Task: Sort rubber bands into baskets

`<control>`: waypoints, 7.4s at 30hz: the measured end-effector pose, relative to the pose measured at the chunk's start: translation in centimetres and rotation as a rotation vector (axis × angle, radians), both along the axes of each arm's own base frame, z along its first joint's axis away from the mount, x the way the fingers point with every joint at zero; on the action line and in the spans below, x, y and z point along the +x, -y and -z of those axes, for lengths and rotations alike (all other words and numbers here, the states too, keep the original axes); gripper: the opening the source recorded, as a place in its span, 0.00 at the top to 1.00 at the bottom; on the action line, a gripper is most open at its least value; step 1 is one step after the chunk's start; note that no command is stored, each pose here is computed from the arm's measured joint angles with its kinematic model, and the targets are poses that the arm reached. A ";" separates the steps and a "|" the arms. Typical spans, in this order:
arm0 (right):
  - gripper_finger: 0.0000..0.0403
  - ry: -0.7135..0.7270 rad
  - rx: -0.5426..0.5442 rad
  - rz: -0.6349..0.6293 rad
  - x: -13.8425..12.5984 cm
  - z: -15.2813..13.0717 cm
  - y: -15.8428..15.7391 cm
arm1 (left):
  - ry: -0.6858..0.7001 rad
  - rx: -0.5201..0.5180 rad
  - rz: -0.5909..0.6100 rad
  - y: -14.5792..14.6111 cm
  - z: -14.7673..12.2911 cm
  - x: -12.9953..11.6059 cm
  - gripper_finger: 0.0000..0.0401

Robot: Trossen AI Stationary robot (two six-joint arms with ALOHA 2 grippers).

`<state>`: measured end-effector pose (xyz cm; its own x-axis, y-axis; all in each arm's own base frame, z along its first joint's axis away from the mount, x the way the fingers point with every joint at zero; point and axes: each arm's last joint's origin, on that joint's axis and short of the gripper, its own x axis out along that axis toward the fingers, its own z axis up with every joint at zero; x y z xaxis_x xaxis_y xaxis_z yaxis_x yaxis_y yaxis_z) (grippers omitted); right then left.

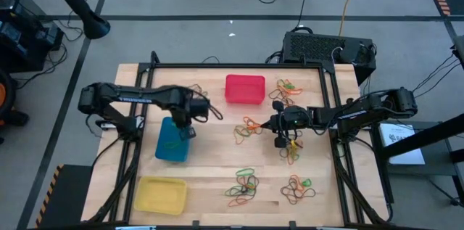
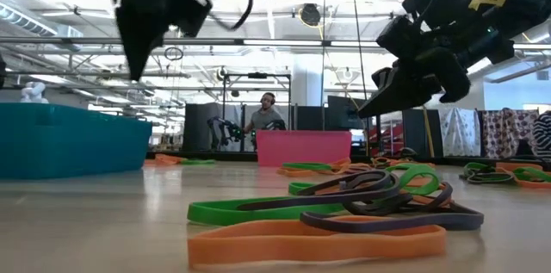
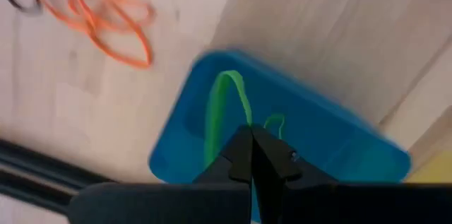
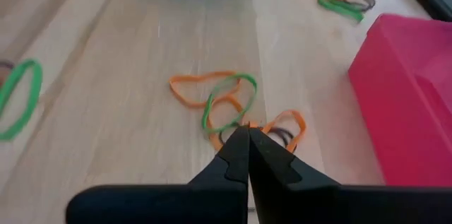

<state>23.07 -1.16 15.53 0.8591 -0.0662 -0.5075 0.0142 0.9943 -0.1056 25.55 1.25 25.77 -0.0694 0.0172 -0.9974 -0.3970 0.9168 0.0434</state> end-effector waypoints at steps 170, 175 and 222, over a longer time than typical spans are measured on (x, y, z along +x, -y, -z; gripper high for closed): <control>0.99 -0.609 0.236 0.768 0.0 -2.6 22.6 | 1.188 0.310 0.496 -4.2 6.5 5.2 0.76; 1.00 -0.484 0.202 0.745 -1.4 -7.4 21.1 | 1.308 0.368 0.496 -4.4 6.0 6.0 0.76; 1.00 -0.128 0.217 -0.263 4.0 -13.1 1.8 | 1.535 0.344 0.731 -2.2 6.0 10.7 0.76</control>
<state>27.09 -2.95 28.65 0.7608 0.2696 -0.5903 -0.2449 0.9616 0.1236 36.28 3.46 19.78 0.9795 -0.1817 -0.0865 0.1987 0.9418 0.2712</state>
